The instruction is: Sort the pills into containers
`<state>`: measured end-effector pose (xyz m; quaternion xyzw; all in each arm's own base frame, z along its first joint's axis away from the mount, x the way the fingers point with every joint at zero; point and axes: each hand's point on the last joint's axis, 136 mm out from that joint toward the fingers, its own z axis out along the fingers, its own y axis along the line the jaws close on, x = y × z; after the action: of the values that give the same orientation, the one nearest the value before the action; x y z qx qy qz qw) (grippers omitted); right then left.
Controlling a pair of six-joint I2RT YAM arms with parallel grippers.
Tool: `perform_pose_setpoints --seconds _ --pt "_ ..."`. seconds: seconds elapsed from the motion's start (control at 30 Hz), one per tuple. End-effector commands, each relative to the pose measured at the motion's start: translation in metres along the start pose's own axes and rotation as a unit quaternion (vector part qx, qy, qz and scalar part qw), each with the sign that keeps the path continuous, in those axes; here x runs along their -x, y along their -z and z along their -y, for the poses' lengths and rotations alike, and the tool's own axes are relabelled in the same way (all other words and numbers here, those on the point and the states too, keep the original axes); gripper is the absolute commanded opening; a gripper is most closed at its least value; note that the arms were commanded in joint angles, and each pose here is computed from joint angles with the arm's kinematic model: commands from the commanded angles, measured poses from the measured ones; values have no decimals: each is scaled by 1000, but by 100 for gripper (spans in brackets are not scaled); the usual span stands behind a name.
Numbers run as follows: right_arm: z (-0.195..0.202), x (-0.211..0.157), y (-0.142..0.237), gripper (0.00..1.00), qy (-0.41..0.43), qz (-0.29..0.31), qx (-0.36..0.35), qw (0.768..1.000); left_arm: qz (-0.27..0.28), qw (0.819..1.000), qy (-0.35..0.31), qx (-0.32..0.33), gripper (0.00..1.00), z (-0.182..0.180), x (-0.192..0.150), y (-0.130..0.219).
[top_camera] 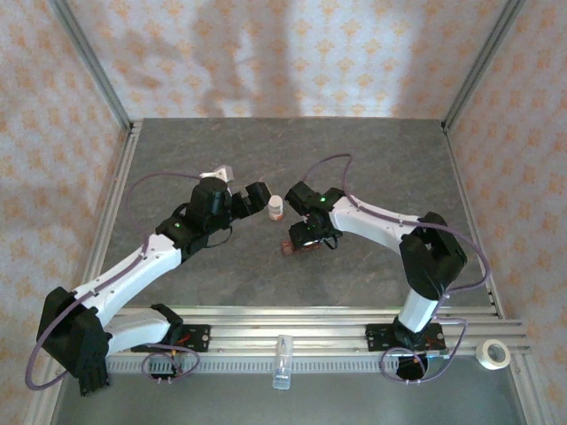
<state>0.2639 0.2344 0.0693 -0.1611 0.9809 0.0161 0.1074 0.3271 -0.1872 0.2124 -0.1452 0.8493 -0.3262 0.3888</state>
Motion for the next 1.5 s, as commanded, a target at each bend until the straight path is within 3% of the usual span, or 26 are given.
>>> perform_pose_setpoints --seconds 0.0,0.7,1.03,1.17,1.47 --pt "-2 9 -4 85 -12 7 0 1000 1 1000 -9 -4 100 2 3 1" --pt "7 -15 -47 81 -32 -26 -9 999 -4 1000 -9 -2 100 0 1 -4" --pt "8 -23 -56 81 -40 -34 -6 999 -33 997 -47 43 100 -21 -13 2" --pt "6 -20 -52 81 -45 -28 3 999 -82 986 -103 102 100 -46 -29 9" --pt "3 1 -29 82 -66 8 31 997 -187 932 -237 203 100 -91 -65 24"
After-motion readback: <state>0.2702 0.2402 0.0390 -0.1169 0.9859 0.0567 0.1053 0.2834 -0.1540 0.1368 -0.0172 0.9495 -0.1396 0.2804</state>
